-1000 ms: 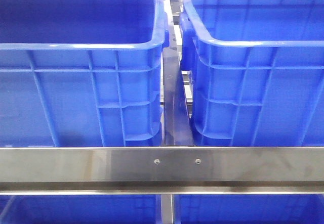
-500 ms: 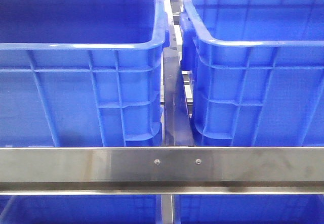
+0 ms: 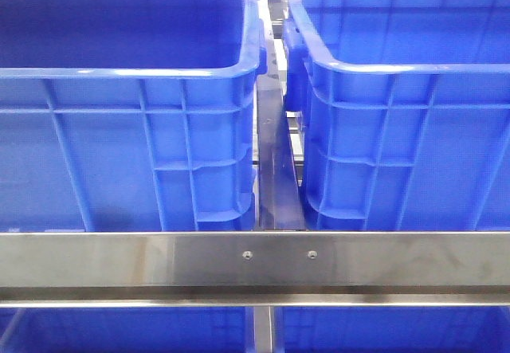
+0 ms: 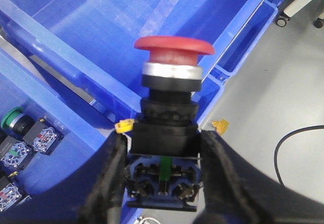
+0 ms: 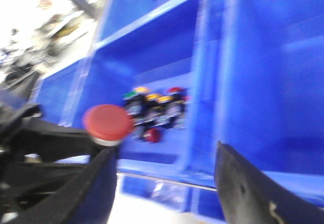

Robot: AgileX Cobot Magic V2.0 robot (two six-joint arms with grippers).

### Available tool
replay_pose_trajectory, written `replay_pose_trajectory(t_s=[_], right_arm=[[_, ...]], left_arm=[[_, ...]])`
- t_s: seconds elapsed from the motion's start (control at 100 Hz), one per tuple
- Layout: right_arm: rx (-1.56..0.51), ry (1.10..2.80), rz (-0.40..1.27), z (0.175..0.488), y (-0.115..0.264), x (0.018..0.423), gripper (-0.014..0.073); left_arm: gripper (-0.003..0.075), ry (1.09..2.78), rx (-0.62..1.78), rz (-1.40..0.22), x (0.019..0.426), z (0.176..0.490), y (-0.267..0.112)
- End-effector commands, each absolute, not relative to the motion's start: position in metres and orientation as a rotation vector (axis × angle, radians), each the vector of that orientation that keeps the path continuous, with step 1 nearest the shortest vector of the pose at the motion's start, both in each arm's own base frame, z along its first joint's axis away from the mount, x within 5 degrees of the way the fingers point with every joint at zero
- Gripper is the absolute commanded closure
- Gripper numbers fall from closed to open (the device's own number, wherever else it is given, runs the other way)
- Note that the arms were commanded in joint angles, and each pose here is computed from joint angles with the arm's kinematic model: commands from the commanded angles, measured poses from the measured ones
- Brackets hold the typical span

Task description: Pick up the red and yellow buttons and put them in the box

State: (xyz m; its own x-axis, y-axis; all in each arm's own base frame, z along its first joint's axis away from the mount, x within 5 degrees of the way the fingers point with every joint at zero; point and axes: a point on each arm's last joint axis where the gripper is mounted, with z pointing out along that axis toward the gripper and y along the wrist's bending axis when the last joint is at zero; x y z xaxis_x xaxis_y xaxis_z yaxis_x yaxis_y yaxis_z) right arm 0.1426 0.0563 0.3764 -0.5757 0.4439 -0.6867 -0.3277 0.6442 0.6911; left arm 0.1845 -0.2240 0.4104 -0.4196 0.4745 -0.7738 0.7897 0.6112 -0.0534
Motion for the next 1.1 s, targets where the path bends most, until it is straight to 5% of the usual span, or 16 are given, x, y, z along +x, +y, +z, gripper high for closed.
replay_pose_trajectory(t_s=[0.0, 0.36, 0.96, 1.09], right_arm=[[0.053, 1.826, 1.151, 0.390, 0.061, 0.155, 0.0139], [-0.003, 1.874, 1.362, 0.372, 0.078, 0.190, 0.0139], [-0.110, 1.916, 1.423, 0.376, 0.116, 0.216, 0.0139], [-0.117, 1.933, 1.437, 0.372, 0.117, 0.218, 0.0205]], left_arm=[[0.0739, 1.968, 0.940, -0.599, 0.178, 0.435, -0.220], [0.0739, 1.968, 0.940, -0.599, 0.178, 0.435, -0.220], [0.0739, 1.969, 0.939, -0.603, 0.178, 0.435, -0.220], [0.0739, 1.969, 0.938, -0.604, 0.178, 0.435, -0.220]])
